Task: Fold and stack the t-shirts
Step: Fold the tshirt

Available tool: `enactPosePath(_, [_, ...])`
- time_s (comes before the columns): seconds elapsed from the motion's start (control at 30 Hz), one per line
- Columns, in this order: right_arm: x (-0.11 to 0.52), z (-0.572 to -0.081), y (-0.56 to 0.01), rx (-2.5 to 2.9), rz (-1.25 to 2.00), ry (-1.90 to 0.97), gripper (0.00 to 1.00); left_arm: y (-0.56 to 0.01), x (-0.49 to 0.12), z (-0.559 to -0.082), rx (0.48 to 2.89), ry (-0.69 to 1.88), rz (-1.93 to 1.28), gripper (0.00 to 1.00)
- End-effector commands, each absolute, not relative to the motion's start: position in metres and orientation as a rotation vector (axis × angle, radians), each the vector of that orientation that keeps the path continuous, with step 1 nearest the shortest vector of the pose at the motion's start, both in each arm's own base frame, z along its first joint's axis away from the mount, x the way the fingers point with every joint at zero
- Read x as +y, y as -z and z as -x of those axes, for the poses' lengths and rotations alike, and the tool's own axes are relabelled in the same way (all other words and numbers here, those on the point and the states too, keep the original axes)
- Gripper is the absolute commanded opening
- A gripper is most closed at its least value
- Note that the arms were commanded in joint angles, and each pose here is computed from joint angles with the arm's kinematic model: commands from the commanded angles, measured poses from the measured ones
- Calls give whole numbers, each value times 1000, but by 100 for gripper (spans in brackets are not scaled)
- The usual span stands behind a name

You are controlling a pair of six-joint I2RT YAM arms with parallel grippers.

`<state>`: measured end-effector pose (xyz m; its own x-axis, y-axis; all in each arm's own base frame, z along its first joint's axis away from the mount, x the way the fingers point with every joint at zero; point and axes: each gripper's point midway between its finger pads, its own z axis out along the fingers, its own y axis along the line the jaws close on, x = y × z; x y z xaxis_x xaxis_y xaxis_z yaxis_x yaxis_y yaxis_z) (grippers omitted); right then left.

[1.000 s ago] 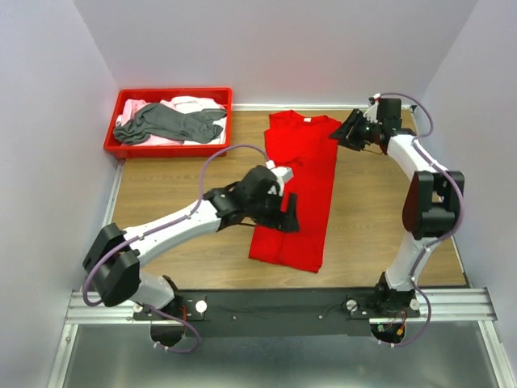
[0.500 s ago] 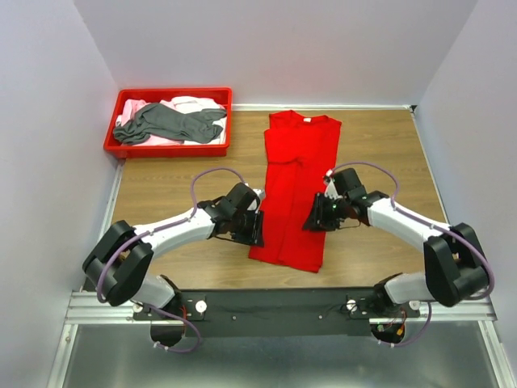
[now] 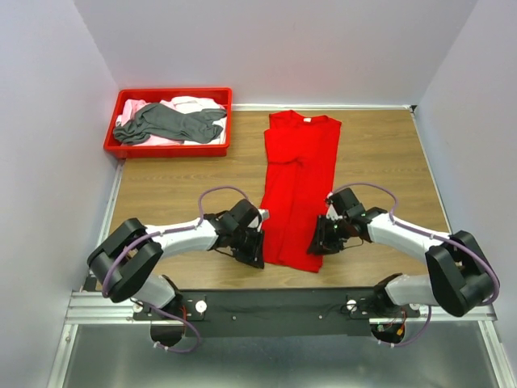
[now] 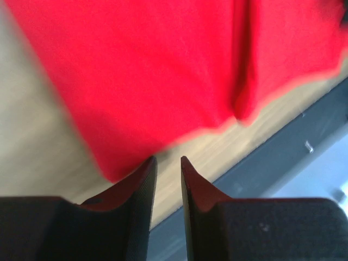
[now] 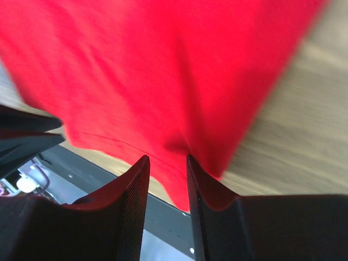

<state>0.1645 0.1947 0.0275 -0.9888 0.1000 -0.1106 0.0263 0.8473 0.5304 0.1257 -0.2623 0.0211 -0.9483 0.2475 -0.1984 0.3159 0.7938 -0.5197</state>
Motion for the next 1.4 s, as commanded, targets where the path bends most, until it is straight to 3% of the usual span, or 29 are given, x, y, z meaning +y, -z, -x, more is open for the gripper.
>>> enactPosePath(0.0, [181,-145,-16,2945,-161,-759,40,-10,-259,-90,2954,935,-490,34])
enactPosePath(0.17, [184,-175,-45,2810,-102,-729,40,-28,-271,-71,2942,1061,-500,34])
enactPosePath(0.3, [204,-219,-75,2717,13,-735,40,-66,-282,-85,2833,1108,-396,34])
enactPosePath(0.43, [228,-261,-93,2638,63,-776,40,-95,-276,-148,2648,851,-226,35])
enactPosePath(0.63, [262,-324,-106,2534,119,-798,37,-70,-255,-202,2630,607,-147,35])
enactPosePath(0.9, [310,-418,-91,2476,136,-793,25,-40,-261,-188,2734,634,-267,34])
enactPosePath(1.37, [321,-456,-27,2536,84,-715,15,-20,-259,-164,2824,671,-298,34])
